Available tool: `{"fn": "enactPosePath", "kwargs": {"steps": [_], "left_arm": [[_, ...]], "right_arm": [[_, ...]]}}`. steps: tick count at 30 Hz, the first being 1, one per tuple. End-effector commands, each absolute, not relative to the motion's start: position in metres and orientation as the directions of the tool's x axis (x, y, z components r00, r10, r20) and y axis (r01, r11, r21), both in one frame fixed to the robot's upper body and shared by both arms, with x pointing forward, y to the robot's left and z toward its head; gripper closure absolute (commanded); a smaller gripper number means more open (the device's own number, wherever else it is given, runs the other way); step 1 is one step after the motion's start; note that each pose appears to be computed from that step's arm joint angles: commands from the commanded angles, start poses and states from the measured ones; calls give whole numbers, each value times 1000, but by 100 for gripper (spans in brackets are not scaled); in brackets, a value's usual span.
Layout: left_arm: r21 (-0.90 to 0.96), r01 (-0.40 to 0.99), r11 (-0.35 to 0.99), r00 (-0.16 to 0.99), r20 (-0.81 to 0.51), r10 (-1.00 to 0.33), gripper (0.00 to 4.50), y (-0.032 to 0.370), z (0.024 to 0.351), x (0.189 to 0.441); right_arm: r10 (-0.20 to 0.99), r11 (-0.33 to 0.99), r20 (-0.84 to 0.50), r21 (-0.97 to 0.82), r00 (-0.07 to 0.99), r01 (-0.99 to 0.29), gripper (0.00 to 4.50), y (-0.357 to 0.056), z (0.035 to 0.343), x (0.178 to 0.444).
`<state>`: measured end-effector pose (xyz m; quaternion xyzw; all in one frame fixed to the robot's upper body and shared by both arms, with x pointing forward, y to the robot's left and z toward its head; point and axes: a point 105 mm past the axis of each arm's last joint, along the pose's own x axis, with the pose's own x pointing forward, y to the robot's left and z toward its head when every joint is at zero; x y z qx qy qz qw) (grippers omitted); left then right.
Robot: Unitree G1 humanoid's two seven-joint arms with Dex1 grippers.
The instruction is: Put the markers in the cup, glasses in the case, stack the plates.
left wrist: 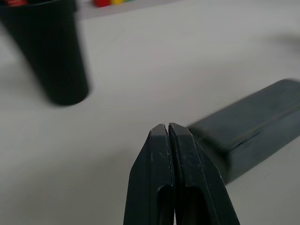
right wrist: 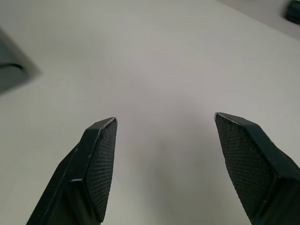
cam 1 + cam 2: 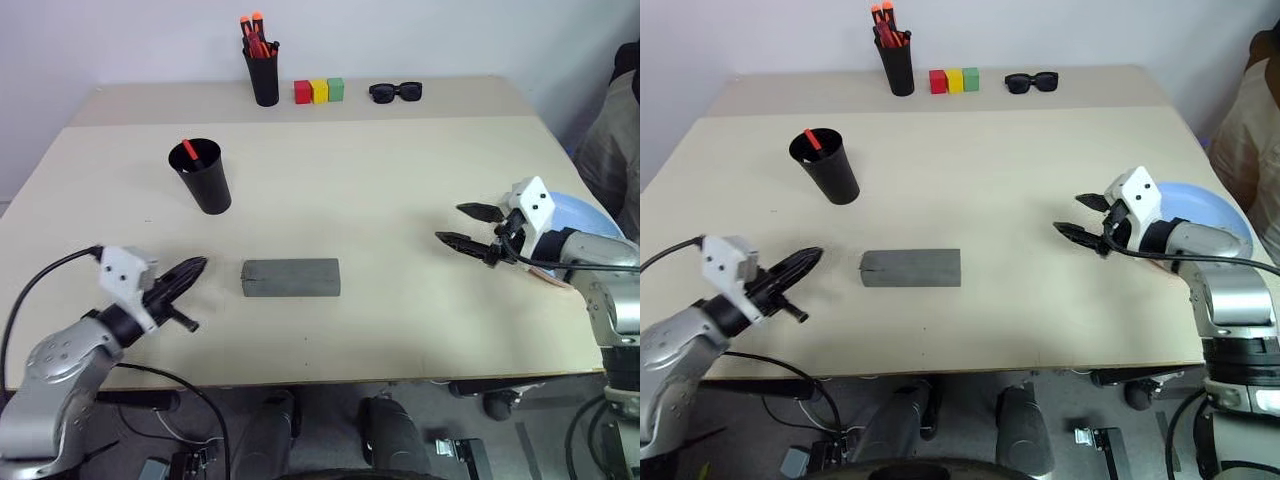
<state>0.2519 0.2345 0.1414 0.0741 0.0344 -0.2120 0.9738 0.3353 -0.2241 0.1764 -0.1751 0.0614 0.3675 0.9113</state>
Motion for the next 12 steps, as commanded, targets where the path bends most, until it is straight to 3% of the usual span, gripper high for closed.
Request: {"fn": "enactPosePath", "kwargs": {"steps": [1, 12], "left_arm": [[193, 370, 909, 929, -50, -367, 450, 244, 156, 245], [173, 352, 920, 936, -41, -350, 450, 238, 154, 243]], "right_arm": [[676, 648, -213, -282, 705, -707, 114, -221, 186, 342], [713, 610, -220, -275, 666, -743, 114, -218, 184, 346]]}}
